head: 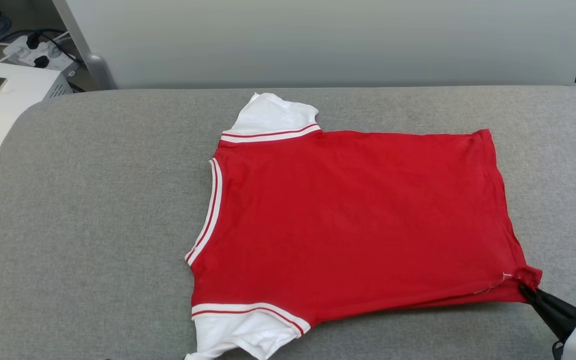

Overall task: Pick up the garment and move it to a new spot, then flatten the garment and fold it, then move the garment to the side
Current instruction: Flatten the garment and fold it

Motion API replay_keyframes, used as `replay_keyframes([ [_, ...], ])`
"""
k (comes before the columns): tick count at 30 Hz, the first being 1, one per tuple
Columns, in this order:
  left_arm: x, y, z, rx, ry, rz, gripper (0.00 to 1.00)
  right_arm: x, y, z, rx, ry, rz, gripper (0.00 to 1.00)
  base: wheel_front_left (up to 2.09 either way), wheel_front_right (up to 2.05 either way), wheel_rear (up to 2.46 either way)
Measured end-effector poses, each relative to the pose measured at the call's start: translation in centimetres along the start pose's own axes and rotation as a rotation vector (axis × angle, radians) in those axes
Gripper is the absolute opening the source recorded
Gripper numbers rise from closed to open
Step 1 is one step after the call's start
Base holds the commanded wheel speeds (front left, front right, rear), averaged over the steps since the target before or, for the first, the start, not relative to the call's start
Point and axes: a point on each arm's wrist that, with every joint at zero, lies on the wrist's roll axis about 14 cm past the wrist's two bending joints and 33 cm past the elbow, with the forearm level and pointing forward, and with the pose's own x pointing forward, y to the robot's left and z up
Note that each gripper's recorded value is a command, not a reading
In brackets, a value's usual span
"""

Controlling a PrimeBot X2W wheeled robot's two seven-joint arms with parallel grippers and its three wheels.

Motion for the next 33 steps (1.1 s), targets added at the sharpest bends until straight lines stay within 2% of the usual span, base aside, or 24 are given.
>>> replay_keyframes([
  [4, 0.6, -0.1, 0.9, 0.024, -0.029, -0.019, 0.00, 0.3, -0.2, 0.9, 0.023, -0.034, -0.013, 0.00, 0.00, 0.00, 0.00],
  [11, 4.3, -0.2, 6.5, 0.197, -0.152, -0.091, 0.00, 1.1, -0.8, 3.3, 0.029, -0.084, -0.027, 0.00, 0.00, 0.00, 0.00],
  [21, 10.8, 1.0, 11.2, 0.350, -0.168, -0.137, 0.00, 3.6, -1.8, 4.9, 0.071, -0.103, -0.040, 0.00, 0.00, 0.00, 0.00],
  [26, 14.3, 2.2, 12.1, 0.395, -0.133, -0.137, 0.00, 5.3, -2.7, 4.9, 0.084, -0.088, -0.051, 0.00, 0.00, 0.00, 0.00],
  [33, 18.5, 4.6, 10.0, 0.405, -0.024, -0.113, 0.00, 7.5, -4.0, 3.2, 0.108, -0.028, -0.073, 0.00, 0.00, 0.00, 0.00],
])
